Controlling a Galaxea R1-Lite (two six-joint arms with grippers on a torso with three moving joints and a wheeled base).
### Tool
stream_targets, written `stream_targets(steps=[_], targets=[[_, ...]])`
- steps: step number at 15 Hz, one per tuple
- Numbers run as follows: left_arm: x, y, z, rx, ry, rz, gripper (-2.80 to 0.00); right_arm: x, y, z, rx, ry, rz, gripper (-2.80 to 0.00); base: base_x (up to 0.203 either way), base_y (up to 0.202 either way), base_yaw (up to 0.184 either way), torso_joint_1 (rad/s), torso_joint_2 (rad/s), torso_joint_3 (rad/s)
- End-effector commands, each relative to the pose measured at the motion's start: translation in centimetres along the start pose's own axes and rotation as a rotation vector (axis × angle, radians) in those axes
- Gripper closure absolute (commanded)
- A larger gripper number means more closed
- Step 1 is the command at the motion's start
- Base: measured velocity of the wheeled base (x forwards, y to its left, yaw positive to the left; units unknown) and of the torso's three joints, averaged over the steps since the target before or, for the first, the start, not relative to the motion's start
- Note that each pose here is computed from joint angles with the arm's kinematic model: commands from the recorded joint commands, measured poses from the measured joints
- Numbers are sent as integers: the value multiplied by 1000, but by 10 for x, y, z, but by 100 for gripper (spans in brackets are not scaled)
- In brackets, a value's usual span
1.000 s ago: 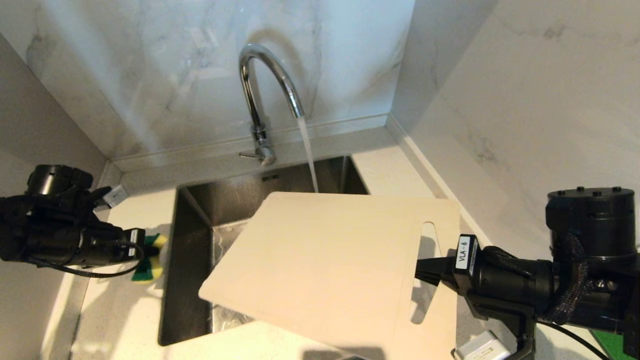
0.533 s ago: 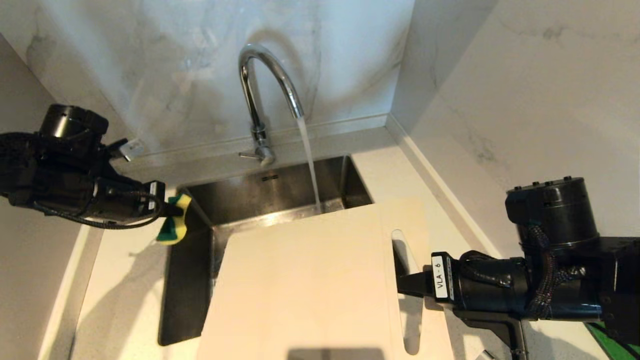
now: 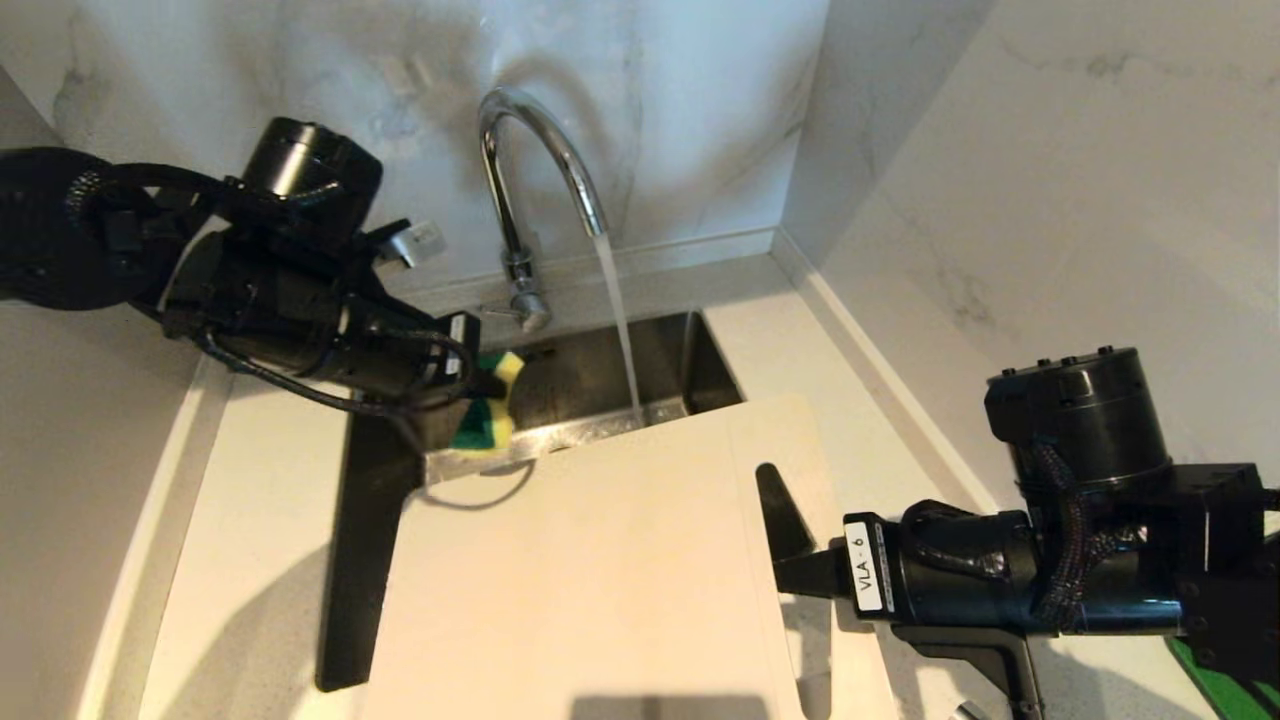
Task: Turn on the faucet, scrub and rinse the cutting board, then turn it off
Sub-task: Scrub the cutting board underwater
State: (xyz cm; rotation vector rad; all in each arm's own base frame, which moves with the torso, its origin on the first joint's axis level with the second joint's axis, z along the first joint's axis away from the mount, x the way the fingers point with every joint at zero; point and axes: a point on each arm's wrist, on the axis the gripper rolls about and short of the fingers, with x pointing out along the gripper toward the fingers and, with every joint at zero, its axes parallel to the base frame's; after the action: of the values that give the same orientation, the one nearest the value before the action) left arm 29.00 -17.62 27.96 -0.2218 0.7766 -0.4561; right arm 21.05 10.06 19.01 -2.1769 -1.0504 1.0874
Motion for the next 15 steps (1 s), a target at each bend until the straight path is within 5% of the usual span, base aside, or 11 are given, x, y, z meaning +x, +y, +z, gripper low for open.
stream_targets(steps=[1, 3, 10, 15], targets=[[30, -20, -10, 25, 57, -12, 0, -4, -4, -1, -27, 12, -14, 0, 0, 0, 0, 0, 0, 0], [48, -19, -12, 21, 85, 0, 0, -6, -6, -1, -29, 15, -20, 0, 0, 0, 0, 0, 0, 0], [71, 39, -19, -79, 172, 124, 0, -12, -11, -3, -46, 37, -33, 0, 0, 0, 0, 0, 0, 0], [45, 76, -10, -154, 98, 132, 0, -12, -12, -3, -48, 38, -35, 0, 0, 0, 0, 0, 0, 0]])
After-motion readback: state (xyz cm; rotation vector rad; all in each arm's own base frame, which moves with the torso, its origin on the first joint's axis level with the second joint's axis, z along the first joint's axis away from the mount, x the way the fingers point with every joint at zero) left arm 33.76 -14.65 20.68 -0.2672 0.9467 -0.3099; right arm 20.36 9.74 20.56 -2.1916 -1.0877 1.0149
